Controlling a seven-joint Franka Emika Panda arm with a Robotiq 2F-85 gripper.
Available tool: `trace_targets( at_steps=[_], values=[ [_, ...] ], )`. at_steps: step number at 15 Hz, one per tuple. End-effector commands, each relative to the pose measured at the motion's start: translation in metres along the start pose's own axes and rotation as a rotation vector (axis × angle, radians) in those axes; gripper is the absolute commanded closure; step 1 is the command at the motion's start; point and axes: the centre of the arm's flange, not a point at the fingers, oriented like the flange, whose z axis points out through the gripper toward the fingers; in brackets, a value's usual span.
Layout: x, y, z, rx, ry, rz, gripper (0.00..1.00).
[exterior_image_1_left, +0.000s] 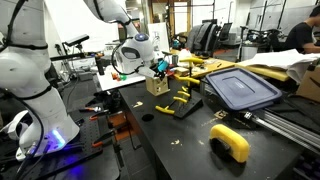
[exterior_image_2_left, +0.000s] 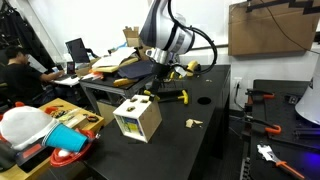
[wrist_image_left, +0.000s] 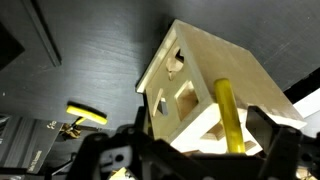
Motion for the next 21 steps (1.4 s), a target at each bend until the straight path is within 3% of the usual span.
trace_targets(
  at_steps=[1,8,10,16,18,21],
  values=[
    [-0.004,0.005,0.007,-0.008,0.050,-0.015,0.00],
    [-0.005,0.013,0.013,0.004,0.077,-0.011,0.00],
    [-0.005,0.013,0.013,0.003,0.085,-0.005,0.28],
    [-0.001,0.011,0.007,0.001,0.089,0.000,0.73],
    [0.002,0.011,0.005,0.001,0.096,0.003,0.83],
    [0.009,0.008,0.004,0.006,0.089,-0.002,0.87]
  ],
)
